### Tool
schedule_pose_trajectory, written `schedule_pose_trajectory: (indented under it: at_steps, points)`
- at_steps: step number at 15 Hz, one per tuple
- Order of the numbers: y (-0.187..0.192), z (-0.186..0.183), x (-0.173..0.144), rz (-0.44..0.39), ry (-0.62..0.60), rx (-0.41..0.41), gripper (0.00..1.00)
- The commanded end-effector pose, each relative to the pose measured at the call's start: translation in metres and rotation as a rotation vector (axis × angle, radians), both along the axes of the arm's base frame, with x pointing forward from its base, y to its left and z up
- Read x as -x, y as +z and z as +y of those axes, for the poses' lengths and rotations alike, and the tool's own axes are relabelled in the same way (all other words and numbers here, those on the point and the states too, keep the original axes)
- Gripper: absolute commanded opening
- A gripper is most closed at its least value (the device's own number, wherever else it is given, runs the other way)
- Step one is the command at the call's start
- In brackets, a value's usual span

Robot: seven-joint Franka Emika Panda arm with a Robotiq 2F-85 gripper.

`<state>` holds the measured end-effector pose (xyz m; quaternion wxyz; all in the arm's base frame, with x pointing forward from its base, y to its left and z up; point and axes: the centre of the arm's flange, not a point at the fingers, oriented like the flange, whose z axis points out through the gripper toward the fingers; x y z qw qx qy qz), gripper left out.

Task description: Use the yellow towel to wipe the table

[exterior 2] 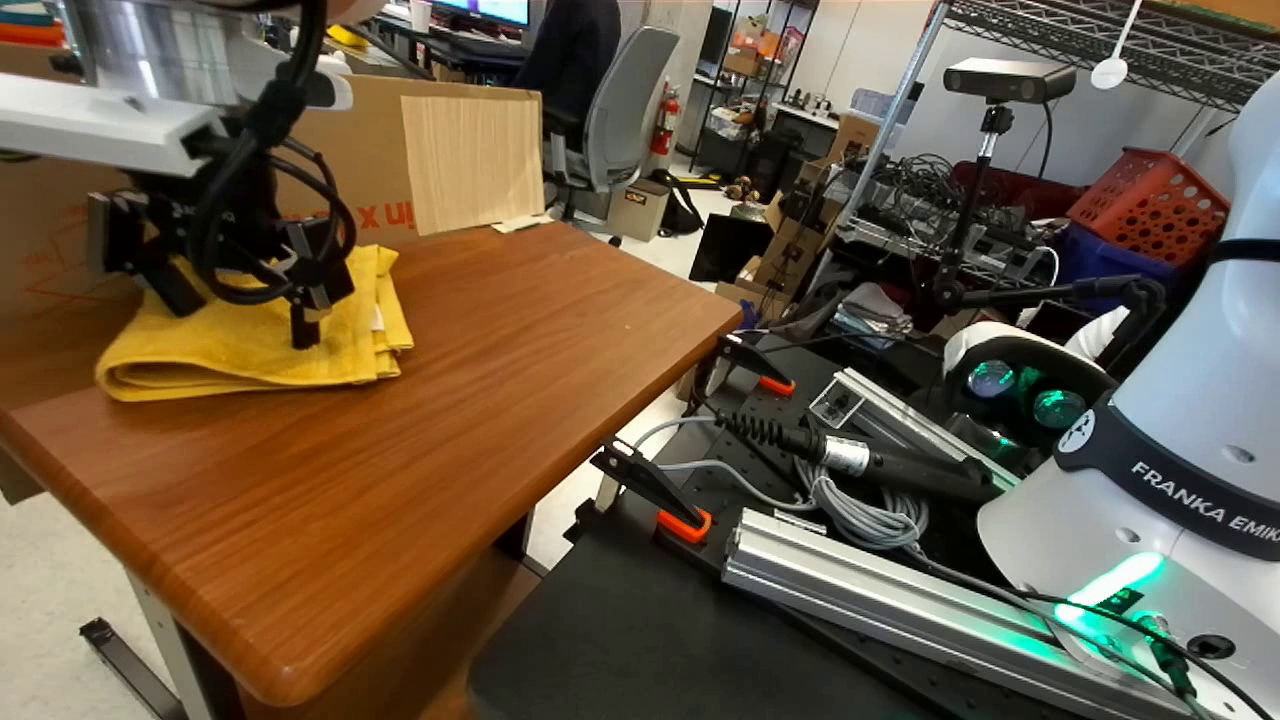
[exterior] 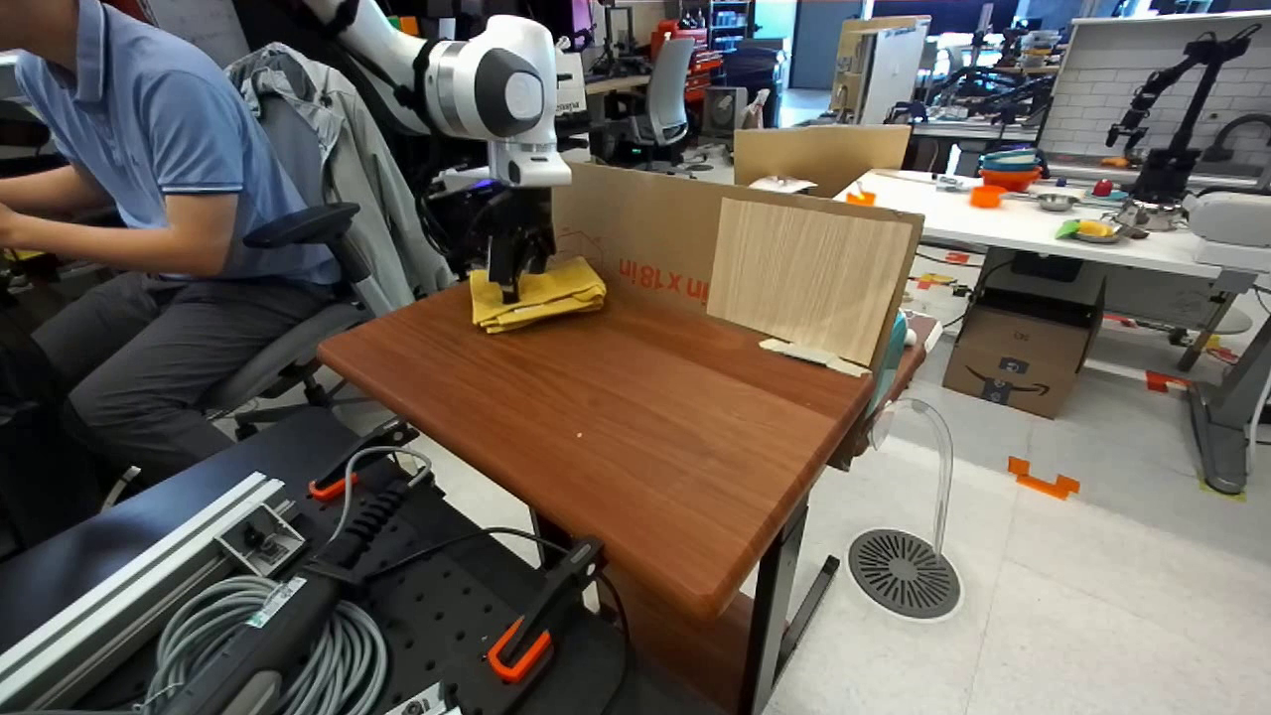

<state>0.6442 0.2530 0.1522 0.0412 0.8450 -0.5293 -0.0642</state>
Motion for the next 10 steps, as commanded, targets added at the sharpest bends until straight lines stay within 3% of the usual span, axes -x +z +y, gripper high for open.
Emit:
schedule_pose_trajectory:
  at_steps: [1, 8, 10]
  points:
    - [-0.025, -0.038, -0.030, 0.019, -0.102, 0.015, 1.00]
    - [-0.030, -0.165, -0.027, 0.056, -0.318, -0.034, 1.00]
    - [-0.026, -0.198, -0.006, 0.064, -0.355, -0.051, 1.00]
